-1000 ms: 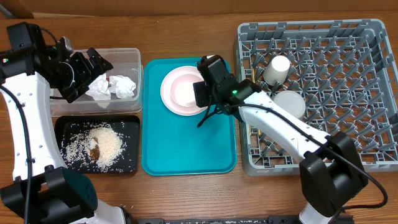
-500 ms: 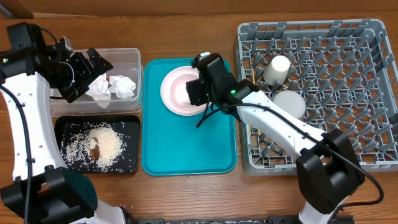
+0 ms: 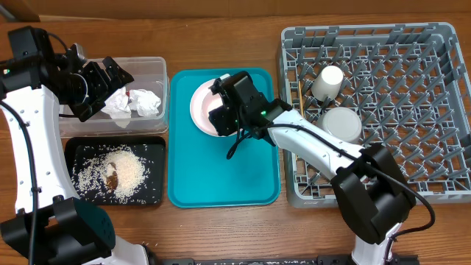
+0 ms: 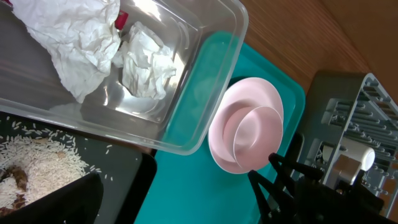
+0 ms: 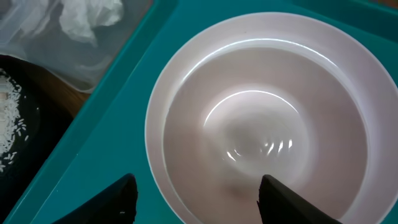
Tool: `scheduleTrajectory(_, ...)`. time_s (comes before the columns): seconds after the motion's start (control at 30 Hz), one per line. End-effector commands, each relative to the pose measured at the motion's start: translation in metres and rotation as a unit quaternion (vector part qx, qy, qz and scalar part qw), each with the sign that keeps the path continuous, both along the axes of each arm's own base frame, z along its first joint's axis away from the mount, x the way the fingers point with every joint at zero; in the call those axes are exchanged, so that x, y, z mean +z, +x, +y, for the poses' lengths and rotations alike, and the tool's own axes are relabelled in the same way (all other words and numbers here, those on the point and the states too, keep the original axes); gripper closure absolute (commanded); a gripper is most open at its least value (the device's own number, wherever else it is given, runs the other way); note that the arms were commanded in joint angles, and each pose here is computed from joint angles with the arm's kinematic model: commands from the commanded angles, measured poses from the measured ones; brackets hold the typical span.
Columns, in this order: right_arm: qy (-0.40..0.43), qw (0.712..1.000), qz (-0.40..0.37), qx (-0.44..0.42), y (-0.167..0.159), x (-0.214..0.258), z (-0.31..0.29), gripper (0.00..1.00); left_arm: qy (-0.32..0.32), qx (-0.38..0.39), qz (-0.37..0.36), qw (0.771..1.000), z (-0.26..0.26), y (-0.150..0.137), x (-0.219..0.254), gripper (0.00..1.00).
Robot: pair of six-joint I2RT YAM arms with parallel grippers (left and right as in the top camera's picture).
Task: Sort waste into correct bins and load items into the dishwasher
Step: 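Lower the right gripper and grasp the rim of the pink bowl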
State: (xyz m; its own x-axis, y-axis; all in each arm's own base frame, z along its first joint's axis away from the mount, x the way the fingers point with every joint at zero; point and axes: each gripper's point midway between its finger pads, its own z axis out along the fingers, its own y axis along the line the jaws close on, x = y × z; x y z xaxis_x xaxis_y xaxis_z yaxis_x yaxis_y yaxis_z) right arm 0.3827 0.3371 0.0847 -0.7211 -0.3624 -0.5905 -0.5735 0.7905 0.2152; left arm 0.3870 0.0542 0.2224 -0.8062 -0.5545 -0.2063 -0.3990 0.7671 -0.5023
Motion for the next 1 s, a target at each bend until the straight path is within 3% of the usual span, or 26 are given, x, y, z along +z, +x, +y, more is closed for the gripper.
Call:
scheduleTrajectory(0.0, 0.008, 1.0, -0.018, 0.014, 0.004, 0.01, 0.009, 0.37, 0.003, 0.004, -0.005, 1.0, 0.0, 0.004, 0.005, 0.0)
scheduleTrajectory(0.1, 0.015, 0.999, -0.028, 0.015, 0.007, 0.014, 0.012, 0.41, 0.002, 0.004, -0.005, 1.0, 0.0, 0.004, 0.005, 0.0)
scheduleTrajectory(0.43, 0.027, 0.997, -0.059, 0.049, -0.001, 0.023, 0.035, 0.42, 0.002, 0.004, -0.005, 1.0, 0.0, 0.004, 0.005, 0.0)
scheduleTrajectory(0.8, -0.001, 0.994, -0.1, 0.037, 0.011, -0.002, 0.049, 0.43, 0.003, 0.004, -0.005, 1.0, 0.0, 0.004, 0.005, 0.0)
scheduleTrajectory(0.97, -0.012, 0.995, -0.1, 0.03, 0.016, -0.017, 0.047, 0.51, 0.002, 0.004, -0.005, 1.0, 0.0, 0.004, 0.005, 0.0)
